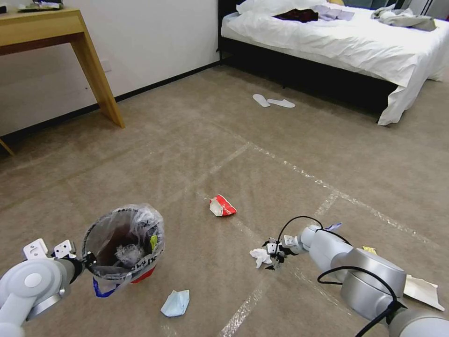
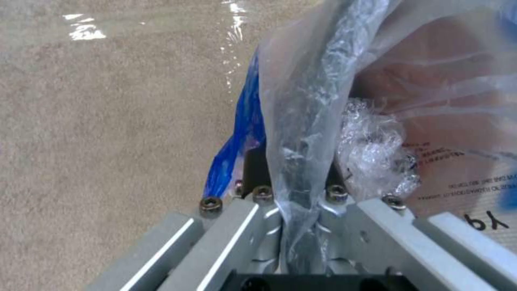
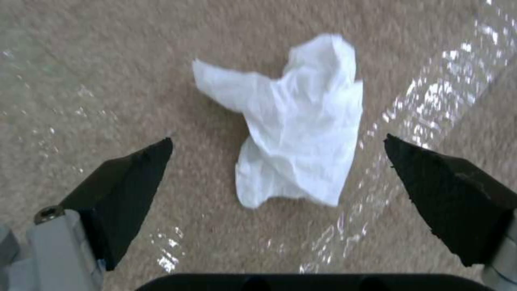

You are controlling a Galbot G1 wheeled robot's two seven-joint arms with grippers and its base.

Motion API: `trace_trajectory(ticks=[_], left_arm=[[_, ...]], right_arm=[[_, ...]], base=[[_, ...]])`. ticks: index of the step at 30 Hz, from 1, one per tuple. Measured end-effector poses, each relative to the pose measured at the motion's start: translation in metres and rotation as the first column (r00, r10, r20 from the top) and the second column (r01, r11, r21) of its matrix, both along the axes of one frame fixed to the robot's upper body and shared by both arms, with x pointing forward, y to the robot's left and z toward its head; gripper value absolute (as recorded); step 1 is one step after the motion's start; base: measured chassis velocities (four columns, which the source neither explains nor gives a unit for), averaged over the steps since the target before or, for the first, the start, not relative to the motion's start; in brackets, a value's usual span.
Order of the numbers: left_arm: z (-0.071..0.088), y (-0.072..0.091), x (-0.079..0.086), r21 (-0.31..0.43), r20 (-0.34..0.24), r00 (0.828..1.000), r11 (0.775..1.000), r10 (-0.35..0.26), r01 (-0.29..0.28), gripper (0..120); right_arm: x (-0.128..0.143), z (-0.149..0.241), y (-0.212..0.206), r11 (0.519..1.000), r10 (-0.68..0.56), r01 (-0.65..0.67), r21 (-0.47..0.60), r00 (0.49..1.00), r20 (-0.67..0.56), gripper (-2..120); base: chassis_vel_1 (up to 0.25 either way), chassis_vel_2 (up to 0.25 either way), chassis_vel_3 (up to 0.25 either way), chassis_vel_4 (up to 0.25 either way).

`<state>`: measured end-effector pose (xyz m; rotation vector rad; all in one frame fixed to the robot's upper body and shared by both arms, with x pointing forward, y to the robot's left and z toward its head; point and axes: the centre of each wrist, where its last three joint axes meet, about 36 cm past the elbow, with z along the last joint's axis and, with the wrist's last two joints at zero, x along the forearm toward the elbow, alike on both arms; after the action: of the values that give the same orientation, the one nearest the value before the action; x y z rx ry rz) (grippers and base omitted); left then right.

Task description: Pick up the trash bin and place the garbage on the floor into it.

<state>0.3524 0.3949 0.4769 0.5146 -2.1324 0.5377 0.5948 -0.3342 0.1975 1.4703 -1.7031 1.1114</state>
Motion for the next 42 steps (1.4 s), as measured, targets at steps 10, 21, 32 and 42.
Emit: trace_trajectory(ticks=[10,21,32,42], left_arm=[[-0.002,-0.001,-0.002,-0.003,0.005,1.000,1.000,0.001,-0.001,1],[-0.001,0.000,-0.002,0.003,0.006,1.000,1.000,0.000,0.000,1],[-0.001,0.000,-0.001,0.012,0.011,1.000,1.000,-0.001,0.001,1],[0.000,-0.002,0.000,0.013,0.017,1.000,1.000,-0.005,0.005,1]], right_arm=[[-0.012,-0.013,0.007,0.996,-0.087,0.088,-0.005,0.996,0.011,100],[-0.015,-0.015,0.004,0.992,-0.123,0.123,-0.013,0.992,0.005,95],[-0.014,-0.015,0.007,0.992,-0.123,0.123,0.008,0.992,-0.025,61],[-0.018,-0.019,0.006,0.992,-0.125,0.125,0.024,0.992,-0.025,37]], base=[[0.000,0.000,0.000,0.000],[0.000,0.000,0.000,0.000],[0.000,0.000,0.000,0.000],[0.000,0.000,0.000,0.000]])
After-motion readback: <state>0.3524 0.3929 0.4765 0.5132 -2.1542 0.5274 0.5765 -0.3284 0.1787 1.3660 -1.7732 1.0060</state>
